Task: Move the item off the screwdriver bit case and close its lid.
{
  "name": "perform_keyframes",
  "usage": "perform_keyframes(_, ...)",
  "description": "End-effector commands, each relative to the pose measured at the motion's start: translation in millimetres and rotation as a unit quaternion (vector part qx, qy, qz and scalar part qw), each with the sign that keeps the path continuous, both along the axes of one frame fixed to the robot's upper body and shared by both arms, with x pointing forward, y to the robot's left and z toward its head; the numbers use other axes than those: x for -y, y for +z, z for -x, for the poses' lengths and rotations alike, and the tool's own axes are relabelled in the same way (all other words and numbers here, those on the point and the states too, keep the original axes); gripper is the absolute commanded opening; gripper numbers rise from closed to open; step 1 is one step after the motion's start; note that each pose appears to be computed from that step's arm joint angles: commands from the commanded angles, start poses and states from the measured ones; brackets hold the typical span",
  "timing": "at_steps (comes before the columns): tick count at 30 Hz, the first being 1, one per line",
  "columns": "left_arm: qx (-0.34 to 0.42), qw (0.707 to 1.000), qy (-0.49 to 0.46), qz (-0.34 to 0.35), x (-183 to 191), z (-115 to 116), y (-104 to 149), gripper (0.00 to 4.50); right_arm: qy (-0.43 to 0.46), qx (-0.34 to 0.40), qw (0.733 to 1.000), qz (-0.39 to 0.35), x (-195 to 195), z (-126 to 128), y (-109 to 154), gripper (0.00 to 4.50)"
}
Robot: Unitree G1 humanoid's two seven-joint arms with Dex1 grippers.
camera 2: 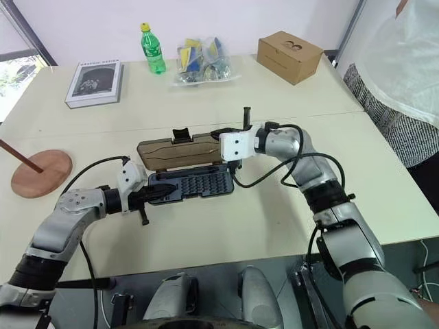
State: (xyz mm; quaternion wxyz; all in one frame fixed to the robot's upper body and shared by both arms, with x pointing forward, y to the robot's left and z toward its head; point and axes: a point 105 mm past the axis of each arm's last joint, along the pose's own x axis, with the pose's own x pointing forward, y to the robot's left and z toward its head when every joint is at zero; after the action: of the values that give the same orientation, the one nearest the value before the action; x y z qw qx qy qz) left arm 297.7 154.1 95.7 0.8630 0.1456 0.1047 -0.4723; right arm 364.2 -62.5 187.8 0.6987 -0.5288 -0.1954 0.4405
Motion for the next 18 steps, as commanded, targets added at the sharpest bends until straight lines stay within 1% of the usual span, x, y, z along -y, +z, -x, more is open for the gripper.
perform_keyframes(1,-0.003,1.000,0.010,-0.005,-5,-3,-1,0.00,0.003,0.040,0.998,-0.040,-4,16,24,0.01)
perform_keyframes(4,-0.004,1.000,0.007,-0.001,-2,-6,2,0.00,-0.006,0.028,0.999,-0.042,-5,21,12,0.01)
perform_keyframes(8,-0.002,1.000,0.001,0.005,1,-10,8,0.00,-0.003,0.048,0.998,-0.028,-11,25,1,0.01)
perform_keyframes(14,0.000,1.000,-0.003,0.023,4,-13,24,0.00,-0.001,0.065,0.997,-0.038,-20,24,-1,0.01)
perform_keyframes(18,-0.008,0.999,-0.027,0.037,10,-7,35,0.00,-0.004,0.073,0.997,-0.030,-19,20,-5,0.01)
